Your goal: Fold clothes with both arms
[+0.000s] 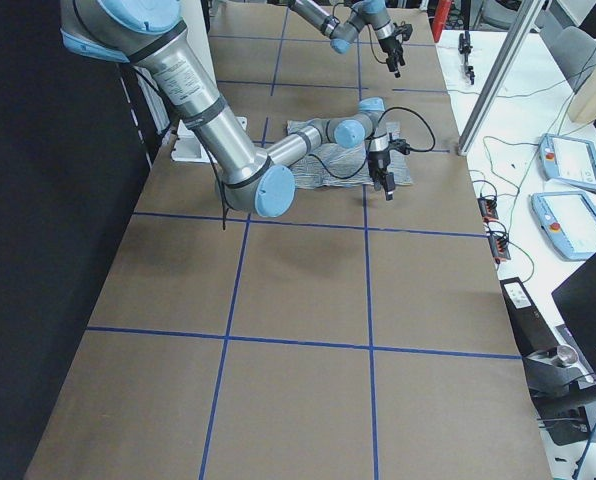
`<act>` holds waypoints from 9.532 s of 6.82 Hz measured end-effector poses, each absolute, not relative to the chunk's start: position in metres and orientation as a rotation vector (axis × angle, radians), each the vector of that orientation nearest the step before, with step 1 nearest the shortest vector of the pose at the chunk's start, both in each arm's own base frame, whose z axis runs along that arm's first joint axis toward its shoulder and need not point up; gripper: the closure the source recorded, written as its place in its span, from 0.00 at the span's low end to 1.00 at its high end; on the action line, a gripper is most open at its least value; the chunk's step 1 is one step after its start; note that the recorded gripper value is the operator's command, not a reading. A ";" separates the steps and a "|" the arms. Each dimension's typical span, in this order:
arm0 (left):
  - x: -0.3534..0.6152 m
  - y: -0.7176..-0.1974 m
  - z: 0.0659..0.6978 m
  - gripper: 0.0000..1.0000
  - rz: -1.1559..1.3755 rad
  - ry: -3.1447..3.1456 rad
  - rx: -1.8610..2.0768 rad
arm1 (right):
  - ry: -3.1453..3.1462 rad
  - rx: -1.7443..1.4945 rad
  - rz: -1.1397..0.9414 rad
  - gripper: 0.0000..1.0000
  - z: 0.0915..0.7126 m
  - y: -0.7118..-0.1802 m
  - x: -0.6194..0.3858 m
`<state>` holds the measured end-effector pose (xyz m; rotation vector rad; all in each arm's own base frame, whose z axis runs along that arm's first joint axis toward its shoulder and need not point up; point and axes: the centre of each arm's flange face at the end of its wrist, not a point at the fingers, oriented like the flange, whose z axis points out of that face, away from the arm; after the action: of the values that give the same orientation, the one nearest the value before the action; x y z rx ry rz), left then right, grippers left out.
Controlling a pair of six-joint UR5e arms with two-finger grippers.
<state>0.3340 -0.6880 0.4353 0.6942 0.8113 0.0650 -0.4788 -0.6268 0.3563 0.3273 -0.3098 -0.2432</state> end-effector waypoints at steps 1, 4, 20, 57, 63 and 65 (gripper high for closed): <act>0.334 -0.687 0.434 0.00 0.066 0.815 0.698 | -0.329 0.335 -0.243 0.00 0.348 -0.631 -0.471; 0.338 -0.651 0.395 0.00 -0.012 0.959 0.658 | -0.573 0.367 -0.183 0.00 0.300 -0.592 -0.442; 0.552 -0.281 0.293 0.54 -0.516 1.165 0.065 | -1.067 0.330 0.221 0.00 0.295 -0.438 -0.440; 0.566 -0.264 0.272 1.00 -0.485 1.203 0.050 | -0.686 0.065 0.668 1.00 0.294 -0.334 -0.576; 0.566 -0.264 0.272 1.00 -0.483 1.205 0.049 | -0.699 0.066 0.670 1.00 0.288 -0.335 -0.574; 0.545 -0.262 0.252 1.00 -0.458 1.235 0.056 | -0.743 0.065 0.670 1.00 0.269 -0.332 -0.562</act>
<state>0.5454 -0.2616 0.2518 0.0557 1.2354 -0.4580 -0.5624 -0.3323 0.2694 0.0648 -0.7429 0.6696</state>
